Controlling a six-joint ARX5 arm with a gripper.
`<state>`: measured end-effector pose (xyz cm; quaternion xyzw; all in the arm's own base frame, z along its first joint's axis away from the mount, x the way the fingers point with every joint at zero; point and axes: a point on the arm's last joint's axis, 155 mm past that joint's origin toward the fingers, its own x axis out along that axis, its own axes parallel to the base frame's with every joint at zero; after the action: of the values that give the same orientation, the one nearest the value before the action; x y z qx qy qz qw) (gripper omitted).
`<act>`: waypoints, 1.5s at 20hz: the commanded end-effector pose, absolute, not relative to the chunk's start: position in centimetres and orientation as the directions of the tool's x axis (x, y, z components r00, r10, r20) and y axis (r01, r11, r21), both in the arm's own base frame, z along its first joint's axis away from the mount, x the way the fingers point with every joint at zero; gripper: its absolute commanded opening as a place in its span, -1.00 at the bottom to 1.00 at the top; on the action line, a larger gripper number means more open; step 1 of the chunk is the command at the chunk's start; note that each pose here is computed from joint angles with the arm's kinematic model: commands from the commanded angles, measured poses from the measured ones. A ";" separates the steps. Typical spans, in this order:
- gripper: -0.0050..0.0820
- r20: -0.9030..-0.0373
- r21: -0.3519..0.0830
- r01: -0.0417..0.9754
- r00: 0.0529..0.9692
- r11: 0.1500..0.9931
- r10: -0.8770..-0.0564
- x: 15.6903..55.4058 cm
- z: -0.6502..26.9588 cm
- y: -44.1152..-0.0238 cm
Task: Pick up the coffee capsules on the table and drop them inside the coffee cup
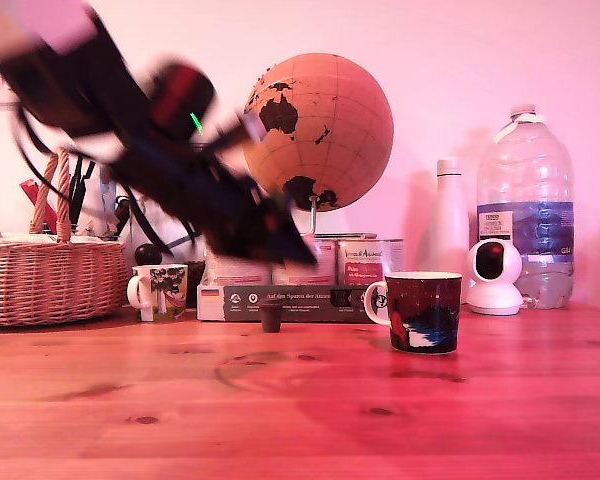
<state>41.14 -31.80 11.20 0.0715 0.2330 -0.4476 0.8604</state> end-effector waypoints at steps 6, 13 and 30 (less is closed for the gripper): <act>-0.31 -0.422 -0.091 0.819 0.484 0.567 -0.766 38.8 13.2 -31.8; -0.31 -0.343 -0.054 0.866 0.452 0.497 -0.824 37.0 15.3 -35.1; -0.31 -0.282 -0.013 0.870 0.470 0.493 -0.836 39.5 20.6 -39.2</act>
<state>39.20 -38.67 22.60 0.0647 0.1070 -0.4978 0.8582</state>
